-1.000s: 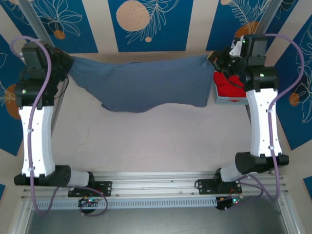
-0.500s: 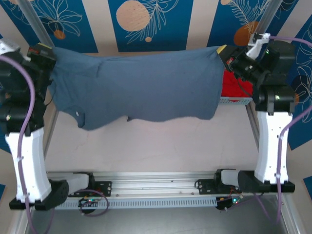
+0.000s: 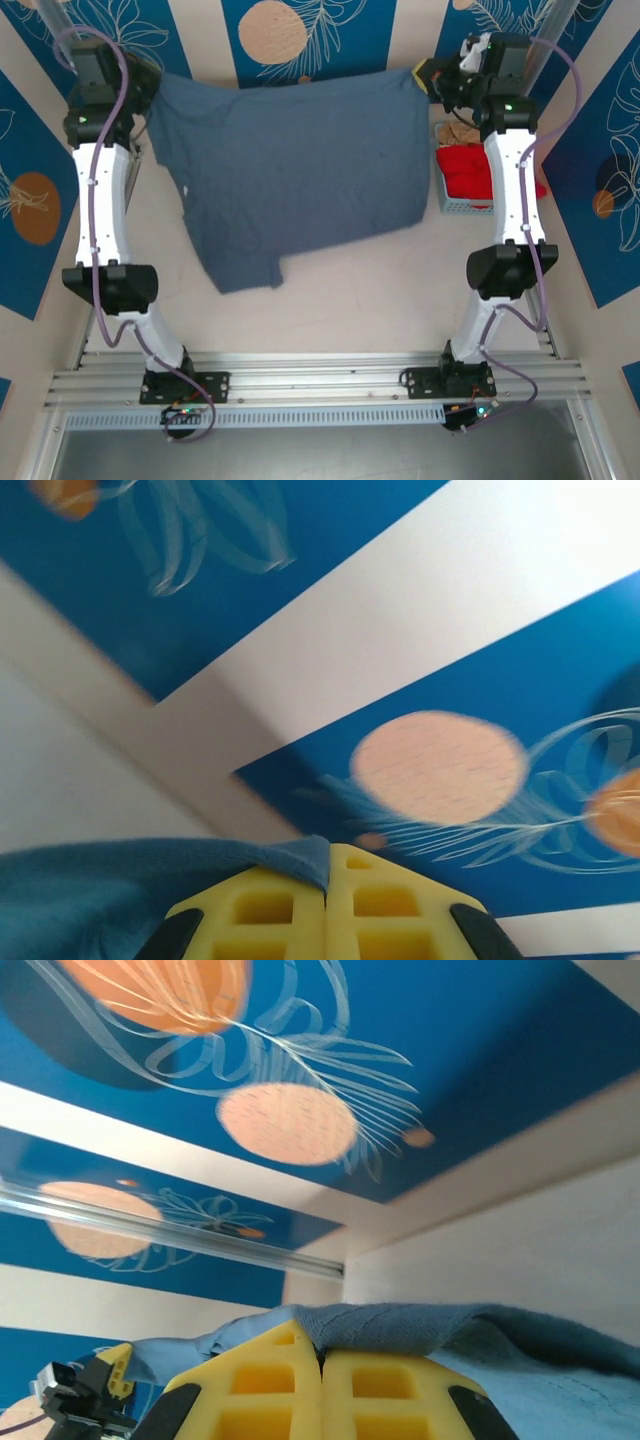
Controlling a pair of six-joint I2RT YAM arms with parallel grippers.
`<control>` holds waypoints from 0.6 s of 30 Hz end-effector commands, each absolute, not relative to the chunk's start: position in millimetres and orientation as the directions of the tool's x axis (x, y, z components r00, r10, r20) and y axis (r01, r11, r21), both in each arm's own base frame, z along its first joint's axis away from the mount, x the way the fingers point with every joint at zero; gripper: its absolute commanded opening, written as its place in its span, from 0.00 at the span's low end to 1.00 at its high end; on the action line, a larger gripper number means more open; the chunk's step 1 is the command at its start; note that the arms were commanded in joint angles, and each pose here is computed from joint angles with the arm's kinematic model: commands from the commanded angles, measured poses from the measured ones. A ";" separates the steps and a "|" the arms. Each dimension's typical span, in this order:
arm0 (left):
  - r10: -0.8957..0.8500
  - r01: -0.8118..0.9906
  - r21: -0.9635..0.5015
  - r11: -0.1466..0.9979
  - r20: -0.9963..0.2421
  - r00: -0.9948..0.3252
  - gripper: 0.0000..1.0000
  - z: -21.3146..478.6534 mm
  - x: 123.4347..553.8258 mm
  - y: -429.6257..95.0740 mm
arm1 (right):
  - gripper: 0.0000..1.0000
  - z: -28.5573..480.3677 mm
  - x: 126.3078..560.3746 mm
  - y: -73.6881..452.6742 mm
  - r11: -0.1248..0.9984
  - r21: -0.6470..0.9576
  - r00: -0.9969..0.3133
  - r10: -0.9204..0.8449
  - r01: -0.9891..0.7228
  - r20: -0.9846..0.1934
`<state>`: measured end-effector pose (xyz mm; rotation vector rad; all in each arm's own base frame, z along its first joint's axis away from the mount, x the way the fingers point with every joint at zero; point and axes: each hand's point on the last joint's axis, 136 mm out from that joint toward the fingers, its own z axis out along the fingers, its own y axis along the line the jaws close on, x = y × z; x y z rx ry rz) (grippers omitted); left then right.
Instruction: Fold and stack the t-shirts
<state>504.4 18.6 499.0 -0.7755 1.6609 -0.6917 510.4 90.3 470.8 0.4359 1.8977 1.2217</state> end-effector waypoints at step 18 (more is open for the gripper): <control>-0.915 -0.506 -0.790 0.346 -0.164 -0.369 0.00 260.1 309.5 -19.9 | 0.00 267.3 432.8 92.7 0.506 0.811 -0.764 0.634 0.293 -0.119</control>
